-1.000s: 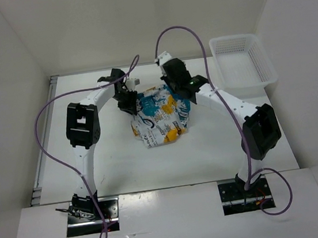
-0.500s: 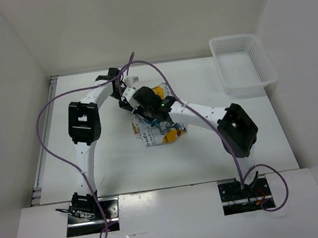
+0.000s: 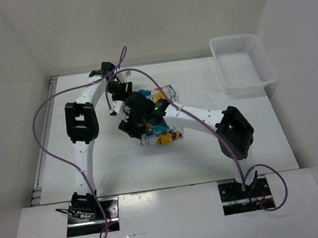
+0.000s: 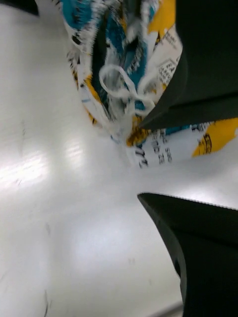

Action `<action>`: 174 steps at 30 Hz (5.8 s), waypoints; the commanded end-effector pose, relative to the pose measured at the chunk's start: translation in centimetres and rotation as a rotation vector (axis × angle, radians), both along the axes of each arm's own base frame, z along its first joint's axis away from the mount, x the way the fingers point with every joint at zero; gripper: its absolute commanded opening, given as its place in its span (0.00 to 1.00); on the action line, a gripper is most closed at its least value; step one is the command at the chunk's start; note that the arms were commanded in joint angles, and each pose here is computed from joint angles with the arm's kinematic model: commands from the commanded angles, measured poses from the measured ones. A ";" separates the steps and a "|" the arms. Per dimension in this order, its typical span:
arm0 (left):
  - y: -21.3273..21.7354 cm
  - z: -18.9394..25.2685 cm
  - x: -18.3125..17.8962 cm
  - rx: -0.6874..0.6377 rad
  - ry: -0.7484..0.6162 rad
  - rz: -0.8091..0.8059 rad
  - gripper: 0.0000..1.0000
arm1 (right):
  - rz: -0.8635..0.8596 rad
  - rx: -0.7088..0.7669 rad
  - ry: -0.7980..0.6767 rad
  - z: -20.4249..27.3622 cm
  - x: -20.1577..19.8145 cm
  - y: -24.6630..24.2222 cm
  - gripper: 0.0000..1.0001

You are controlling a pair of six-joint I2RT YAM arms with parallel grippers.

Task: Fold and stack the shorts
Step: Fold the shorts

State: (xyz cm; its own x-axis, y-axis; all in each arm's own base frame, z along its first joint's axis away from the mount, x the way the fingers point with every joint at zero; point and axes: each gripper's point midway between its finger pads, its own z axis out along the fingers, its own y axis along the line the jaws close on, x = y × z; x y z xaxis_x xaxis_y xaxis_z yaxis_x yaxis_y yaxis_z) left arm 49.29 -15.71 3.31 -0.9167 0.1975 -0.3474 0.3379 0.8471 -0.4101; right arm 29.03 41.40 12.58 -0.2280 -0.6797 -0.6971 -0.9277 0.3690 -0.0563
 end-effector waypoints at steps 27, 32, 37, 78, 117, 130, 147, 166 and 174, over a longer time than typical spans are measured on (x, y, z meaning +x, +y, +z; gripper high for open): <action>-2.8 3.2 -3.1 0.028 -0.046 -0.084 0.52 | -0.234 -0.180 -0.125 -7.2 2.8 -15.8 0.42; -2.3 1.9 -2.5 0.070 -0.042 -0.070 0.13 | -0.242 -0.183 -0.133 -7.3 2.6 -16.2 0.10; -1.4 1.9 0.2 0.115 -0.103 -0.036 0.10 | -0.213 -0.214 -0.180 -6.3 1.2 -17.4 0.00; -1.4 3.3 -13.9 0.116 0.053 -0.124 0.77 | -0.708 0.277 0.218 -5.6 22.1 -19.7 0.80; 2.4 8.3 -5.3 0.063 -0.162 0.021 0.82 | -0.390 0.149 0.161 0.3 9.5 -19.4 0.81; 0.0 4.7 -1.1 0.042 -0.164 -0.014 0.59 | -0.035 -0.134 -0.004 -4.6 0.7 -16.1 0.69; 2.0 2.3 1.4 0.171 -0.188 0.042 0.59 | 0.057 -0.238 -0.087 -7.1 -1.7 -16.8 0.08; 17.6 17.9 -3.0 0.195 -0.446 0.382 1.00 | -0.777 0.101 -0.325 10.8 5.6 -33.0 0.76; 25.2 16.2 -9.6 0.234 -0.396 0.581 1.00 | -1.218 0.162 -0.200 10.5 6.2 -46.4 0.99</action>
State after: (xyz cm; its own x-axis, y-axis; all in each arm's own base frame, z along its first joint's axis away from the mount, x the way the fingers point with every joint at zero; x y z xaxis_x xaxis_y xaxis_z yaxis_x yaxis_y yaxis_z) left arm 41.40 10.21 19.21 -0.7140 -0.1787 -0.6770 -0.1143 0.9837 -0.1391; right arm 35.35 -3.54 20.24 -0.5675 -0.1206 -0.8145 -0.0388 0.9920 -0.1198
